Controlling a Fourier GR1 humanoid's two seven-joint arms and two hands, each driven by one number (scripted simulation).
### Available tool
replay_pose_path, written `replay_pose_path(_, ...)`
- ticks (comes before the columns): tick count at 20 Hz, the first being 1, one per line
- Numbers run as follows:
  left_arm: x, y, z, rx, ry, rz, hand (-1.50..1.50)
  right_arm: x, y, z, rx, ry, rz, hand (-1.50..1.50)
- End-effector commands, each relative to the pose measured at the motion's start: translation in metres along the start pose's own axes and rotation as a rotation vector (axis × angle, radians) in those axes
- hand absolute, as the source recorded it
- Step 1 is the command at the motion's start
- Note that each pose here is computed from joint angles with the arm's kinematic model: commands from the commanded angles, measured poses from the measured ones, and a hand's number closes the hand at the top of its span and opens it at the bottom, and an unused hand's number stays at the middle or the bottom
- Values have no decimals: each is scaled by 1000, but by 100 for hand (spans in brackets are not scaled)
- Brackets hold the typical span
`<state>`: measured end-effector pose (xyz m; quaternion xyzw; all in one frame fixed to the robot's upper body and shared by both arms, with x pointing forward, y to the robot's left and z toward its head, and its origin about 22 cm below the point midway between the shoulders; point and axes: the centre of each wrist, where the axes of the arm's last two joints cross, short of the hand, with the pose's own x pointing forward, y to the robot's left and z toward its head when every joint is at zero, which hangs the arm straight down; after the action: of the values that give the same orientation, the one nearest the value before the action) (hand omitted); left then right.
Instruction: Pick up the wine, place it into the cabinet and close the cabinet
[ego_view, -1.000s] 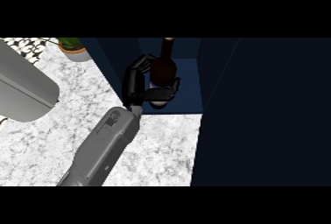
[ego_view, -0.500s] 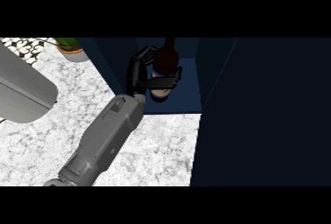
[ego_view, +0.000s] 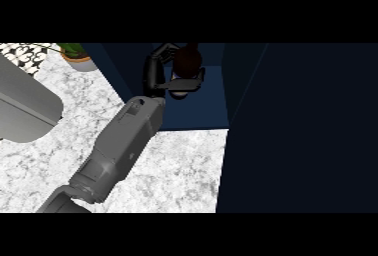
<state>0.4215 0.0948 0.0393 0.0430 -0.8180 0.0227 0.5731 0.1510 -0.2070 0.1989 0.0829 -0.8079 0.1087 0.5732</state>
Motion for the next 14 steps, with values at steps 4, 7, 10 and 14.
replay_pose_path(4, 8, -7, -14, 32, -19, -12, 150, 15, -8, 10, 27, -50, -4, -150)
replay_pose_path(7, -6, 14, -11, 32, -2, 0, 150, 7, -1, 6, 10, -44, -32, -150)
replay_pose_path(10, 6, 10, -22, 80, 58, 61, 150, 18, -5, 11, 19, -48, -23, -150)
replay_pose_path(14, -6, 5, -10, 120, 89, 125, 150, 12, 1, 17, 49, -53, -44, -150)
